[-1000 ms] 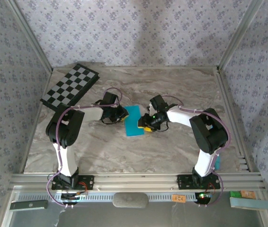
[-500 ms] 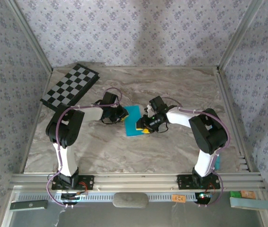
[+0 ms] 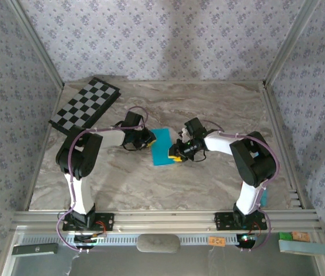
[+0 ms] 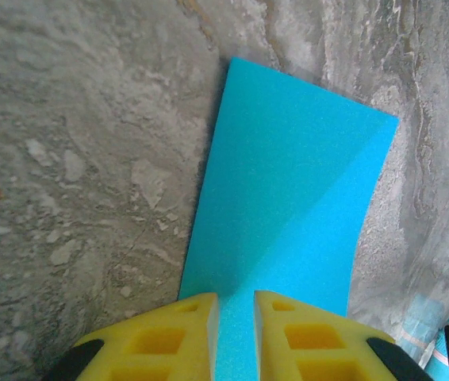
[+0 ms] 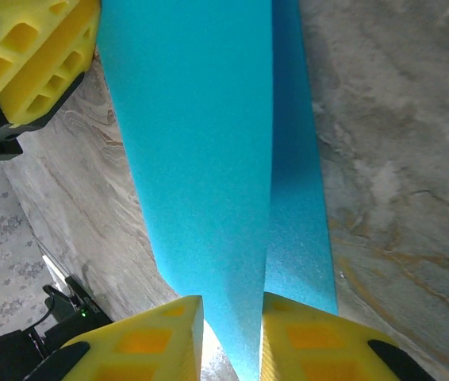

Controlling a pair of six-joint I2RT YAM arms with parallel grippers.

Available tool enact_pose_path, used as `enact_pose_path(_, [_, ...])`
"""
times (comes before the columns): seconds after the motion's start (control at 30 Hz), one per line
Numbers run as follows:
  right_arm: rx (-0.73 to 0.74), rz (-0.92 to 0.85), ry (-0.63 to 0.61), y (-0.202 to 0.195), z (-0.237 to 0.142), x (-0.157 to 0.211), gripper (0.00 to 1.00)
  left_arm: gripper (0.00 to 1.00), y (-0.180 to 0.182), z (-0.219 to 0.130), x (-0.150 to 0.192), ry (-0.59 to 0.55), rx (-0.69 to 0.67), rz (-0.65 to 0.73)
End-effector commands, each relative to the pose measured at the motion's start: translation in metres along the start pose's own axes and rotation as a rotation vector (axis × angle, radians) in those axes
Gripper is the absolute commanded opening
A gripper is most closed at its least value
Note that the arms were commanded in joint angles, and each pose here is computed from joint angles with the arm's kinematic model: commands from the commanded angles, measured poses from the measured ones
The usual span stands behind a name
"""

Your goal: Fold a paper plane with a square sheet of paper (pick it up from the middle)

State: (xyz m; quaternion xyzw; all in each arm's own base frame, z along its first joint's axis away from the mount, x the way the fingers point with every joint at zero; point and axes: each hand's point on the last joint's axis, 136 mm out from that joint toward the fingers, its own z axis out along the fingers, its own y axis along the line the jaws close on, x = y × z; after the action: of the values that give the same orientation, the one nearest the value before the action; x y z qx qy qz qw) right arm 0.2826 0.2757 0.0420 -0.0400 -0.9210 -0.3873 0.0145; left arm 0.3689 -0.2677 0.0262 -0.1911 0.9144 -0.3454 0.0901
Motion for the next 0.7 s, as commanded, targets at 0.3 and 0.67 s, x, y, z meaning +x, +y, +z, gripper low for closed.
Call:
enact_pose_path(0.3, [0.064, 0.047, 0.001, -0.011, -0.016, 0.003, 0.03, 0.24, -0.037, -0.008, 0.004, 0.026, 0.102, 0.078])
enact_pose_path(0.67, [0.124, 0.029, 0.024, -0.018, -0.030, 0.002, 0.00, 0.22, -0.033, -0.001, -0.004, 0.042, 0.004, 0.195])
